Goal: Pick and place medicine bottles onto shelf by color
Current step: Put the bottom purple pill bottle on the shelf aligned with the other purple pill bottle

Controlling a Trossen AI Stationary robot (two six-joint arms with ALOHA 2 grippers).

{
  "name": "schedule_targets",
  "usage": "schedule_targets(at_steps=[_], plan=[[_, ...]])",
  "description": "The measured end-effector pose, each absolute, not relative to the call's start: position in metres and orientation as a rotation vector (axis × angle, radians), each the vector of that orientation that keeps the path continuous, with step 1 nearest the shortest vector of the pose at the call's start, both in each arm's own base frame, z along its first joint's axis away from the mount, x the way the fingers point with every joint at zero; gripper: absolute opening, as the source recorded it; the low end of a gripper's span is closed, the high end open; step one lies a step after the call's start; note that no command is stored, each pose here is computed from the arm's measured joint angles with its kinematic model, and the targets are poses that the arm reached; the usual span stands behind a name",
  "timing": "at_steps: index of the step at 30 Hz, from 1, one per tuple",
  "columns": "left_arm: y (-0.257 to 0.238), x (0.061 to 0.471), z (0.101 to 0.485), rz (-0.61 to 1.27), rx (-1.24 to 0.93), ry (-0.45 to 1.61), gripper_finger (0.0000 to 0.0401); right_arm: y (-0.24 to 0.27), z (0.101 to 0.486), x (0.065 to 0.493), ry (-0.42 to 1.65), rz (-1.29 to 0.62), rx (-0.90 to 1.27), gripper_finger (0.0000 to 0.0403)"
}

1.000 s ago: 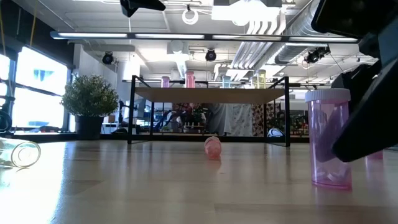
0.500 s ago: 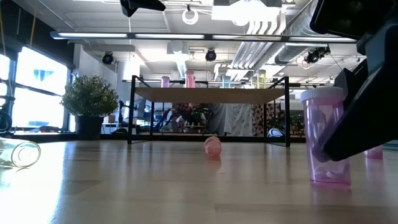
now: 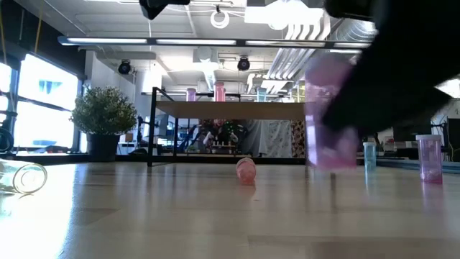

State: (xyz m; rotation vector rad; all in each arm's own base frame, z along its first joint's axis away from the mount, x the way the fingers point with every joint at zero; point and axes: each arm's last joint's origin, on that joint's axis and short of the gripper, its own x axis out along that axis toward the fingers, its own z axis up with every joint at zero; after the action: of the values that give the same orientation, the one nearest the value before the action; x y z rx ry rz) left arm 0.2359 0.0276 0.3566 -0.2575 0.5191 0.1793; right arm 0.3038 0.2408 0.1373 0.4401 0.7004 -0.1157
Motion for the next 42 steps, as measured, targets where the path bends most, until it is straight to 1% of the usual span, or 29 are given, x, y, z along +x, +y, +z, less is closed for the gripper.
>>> schedule_targets(at_steps=[5,10,20,27,34,42], plan=[[0.024,0.234,0.353,0.087,-0.298,0.569,0.0181,0.227,0.154,0.330,0.689,-0.086,0.467,0.0083],[0.022,0.232,0.350,0.001,-0.310,0.617,0.0181,0.201,0.172,0.361,0.661,-0.061,0.457,0.0083],[0.019,0.228,0.346,-0.064,-0.341,0.684,0.0181,0.144,0.215,0.410,0.648,0.003,0.459,0.0083],[0.015,0.225,0.342,-0.104,-0.260,0.733,0.0181,0.122,0.250,0.425,0.649,-0.020,0.387,0.0083],[0.010,0.225,0.342,-0.151,-0.186,0.729,0.0181,0.100,0.273,0.432,0.670,-0.052,0.352,0.0083],[0.010,0.231,0.338,-0.141,-0.208,0.746,0.0181,0.078,0.298,0.441,0.630,0.026,0.364,0.0083]])
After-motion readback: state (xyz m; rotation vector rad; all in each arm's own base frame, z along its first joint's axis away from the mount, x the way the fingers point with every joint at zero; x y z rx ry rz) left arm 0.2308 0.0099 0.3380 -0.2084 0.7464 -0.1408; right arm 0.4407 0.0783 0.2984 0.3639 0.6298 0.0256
